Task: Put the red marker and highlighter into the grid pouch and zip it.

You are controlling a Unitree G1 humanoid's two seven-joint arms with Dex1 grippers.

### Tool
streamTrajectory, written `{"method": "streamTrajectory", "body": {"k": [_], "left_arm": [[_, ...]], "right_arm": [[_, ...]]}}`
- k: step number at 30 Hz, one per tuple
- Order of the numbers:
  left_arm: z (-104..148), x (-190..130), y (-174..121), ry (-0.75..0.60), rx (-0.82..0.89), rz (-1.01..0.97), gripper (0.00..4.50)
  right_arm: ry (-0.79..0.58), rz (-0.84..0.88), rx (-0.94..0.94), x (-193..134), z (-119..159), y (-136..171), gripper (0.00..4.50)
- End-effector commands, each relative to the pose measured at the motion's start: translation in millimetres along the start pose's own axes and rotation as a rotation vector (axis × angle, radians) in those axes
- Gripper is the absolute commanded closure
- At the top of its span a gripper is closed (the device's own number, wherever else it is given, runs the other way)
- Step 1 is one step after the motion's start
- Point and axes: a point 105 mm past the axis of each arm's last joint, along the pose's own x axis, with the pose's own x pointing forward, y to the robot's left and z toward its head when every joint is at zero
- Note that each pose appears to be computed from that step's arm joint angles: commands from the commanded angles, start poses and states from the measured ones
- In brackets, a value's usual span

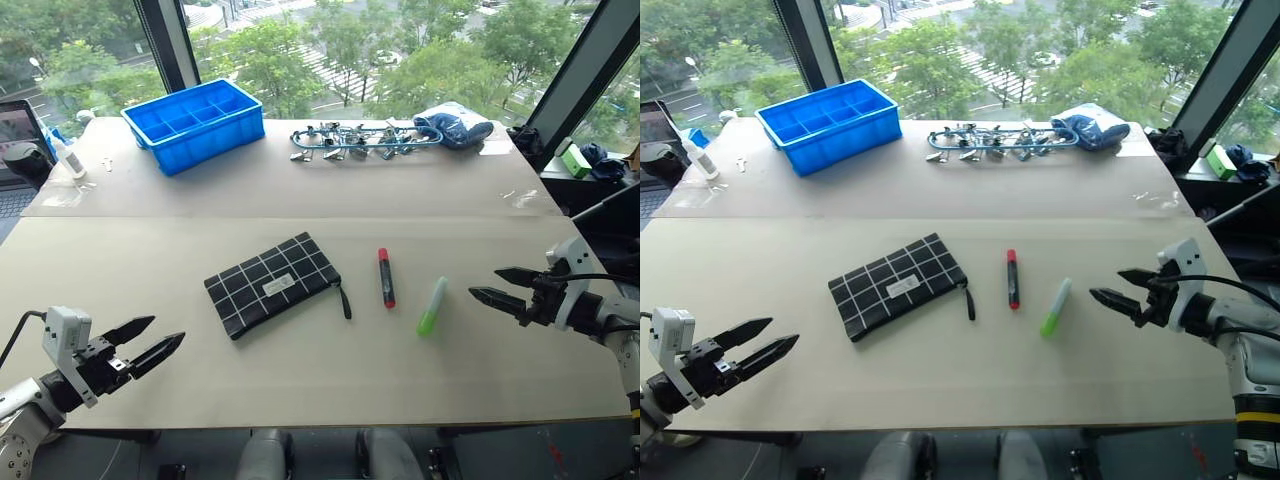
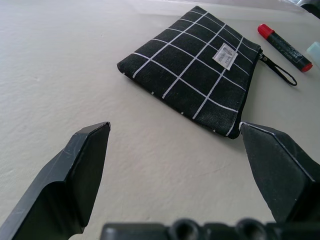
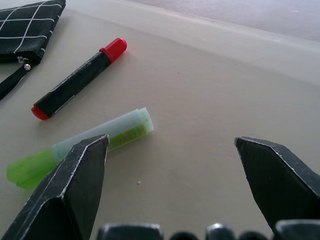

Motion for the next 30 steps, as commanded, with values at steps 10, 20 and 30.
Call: {"method": "streamTrajectory", "body": {"k": [10, 20, 30], "left_arm": [[20, 12, 15, 0.058, 0.585, -0.092, 0.00], [26, 30, -2, 0.091, 0.919, -0.250, 0.00], [6, 49, -18, 0.194, 1.043, -0.433, 0.00]], "right_arm": [[-0.094, 0.026, -0.035, 5, 36, 8, 2.07], [-0.237, 0.351, -0.125, 57, 98, 91, 4.41], [-0.156, 0.439, -0.229, 154, 83, 172, 4.41]]}}
